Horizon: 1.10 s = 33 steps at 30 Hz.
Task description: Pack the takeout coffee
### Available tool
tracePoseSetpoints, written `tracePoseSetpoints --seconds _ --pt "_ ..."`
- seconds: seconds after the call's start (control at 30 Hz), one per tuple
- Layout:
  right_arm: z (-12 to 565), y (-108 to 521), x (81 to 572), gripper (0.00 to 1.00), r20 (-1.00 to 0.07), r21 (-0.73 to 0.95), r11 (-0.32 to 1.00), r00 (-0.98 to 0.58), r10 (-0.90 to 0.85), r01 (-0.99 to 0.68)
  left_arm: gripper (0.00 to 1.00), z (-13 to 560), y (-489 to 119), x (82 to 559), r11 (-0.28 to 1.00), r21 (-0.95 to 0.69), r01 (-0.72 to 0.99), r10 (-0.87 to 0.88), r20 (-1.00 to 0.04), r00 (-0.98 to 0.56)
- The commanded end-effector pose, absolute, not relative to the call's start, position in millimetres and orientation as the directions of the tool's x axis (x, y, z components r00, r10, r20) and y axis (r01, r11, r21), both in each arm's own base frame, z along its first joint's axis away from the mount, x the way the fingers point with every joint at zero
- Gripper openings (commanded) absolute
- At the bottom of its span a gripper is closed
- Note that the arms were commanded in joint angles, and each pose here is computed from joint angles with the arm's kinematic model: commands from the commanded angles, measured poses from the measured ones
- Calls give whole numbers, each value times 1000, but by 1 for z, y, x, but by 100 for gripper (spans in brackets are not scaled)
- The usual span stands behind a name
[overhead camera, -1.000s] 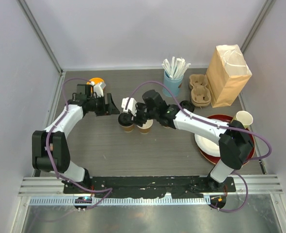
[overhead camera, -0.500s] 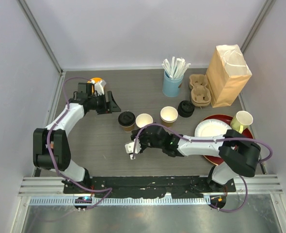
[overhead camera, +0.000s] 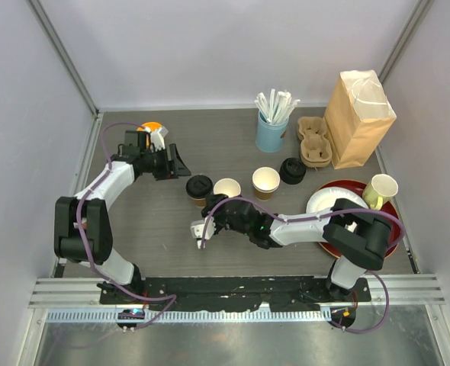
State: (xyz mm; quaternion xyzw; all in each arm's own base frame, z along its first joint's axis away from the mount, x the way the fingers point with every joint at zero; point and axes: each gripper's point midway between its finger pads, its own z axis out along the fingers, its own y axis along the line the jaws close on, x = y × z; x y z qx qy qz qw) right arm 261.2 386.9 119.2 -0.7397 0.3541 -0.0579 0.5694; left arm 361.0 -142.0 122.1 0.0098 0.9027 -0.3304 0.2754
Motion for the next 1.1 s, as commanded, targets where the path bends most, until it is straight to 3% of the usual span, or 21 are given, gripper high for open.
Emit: tracePoseSetpoints --seconds 0.0,0.8,0.9,0.93,1.07 --pt "138 392 268 40 -270 -919 -77 761 -590 -386 64 124 -151 363 762 -607 225 -159 -513 -844" --pt "110 387 269 27 -251 -895 -139 738 -626 -423 58 118 -158 355 766 -596 242 -120 -502 -856" --pt "125 391 253 34 -350 -863 -115 745 -569 -493 58 123 -157 356 769 -584 259 -108 -518 -849" --pt "118 389 242 36 -375 -824 -164 738 -561 -543 58 126 -157 356 769 -582 265 -105 -523 -846" --pt "169 400 216 44 -569 -720 -115 677 -466 -685 58 132 -154 358 779 -561 282 -95 -550 -830"
